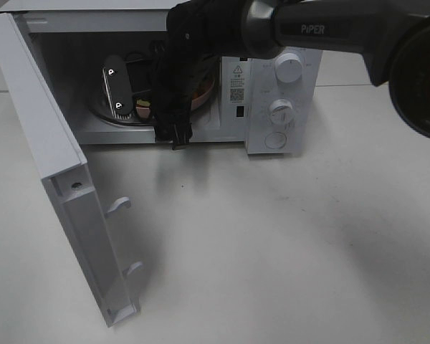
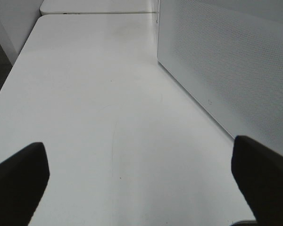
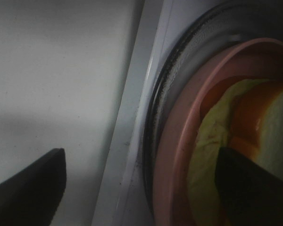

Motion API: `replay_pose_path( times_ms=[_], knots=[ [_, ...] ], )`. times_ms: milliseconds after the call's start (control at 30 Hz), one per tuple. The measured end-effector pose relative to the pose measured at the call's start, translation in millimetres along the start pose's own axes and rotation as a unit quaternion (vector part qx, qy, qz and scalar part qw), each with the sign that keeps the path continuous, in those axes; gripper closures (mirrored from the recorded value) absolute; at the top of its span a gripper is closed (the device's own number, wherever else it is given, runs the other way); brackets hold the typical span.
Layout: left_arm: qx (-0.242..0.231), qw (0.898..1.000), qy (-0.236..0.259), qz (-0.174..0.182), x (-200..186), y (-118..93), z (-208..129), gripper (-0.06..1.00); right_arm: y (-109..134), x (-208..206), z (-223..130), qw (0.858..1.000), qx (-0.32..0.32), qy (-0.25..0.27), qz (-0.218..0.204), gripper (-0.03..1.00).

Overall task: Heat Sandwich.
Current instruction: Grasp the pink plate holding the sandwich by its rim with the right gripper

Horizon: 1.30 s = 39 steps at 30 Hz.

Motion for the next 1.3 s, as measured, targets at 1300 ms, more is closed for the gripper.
replay_pose_path(
  times_ms=[1300],
  knots=[
    [0.0,1.0,0.0,0.0,0.0,0.0,0.0,-0.05,7.6,45.4,-4.2,0.997,0.073,-0.024,0.033,0.2]
  ],
)
Point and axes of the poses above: a point on each arm's last joint axis where the gripper is mounted, x pointing out along that axis toward the gripper, y along the wrist's bending axis when the last joint is at zero, z = x × y, the point moved 3 cm from there along x, pointing out along that axis toward the gripper, and after that the axes turned 3 degrees about -x, right-handed, at the moved point
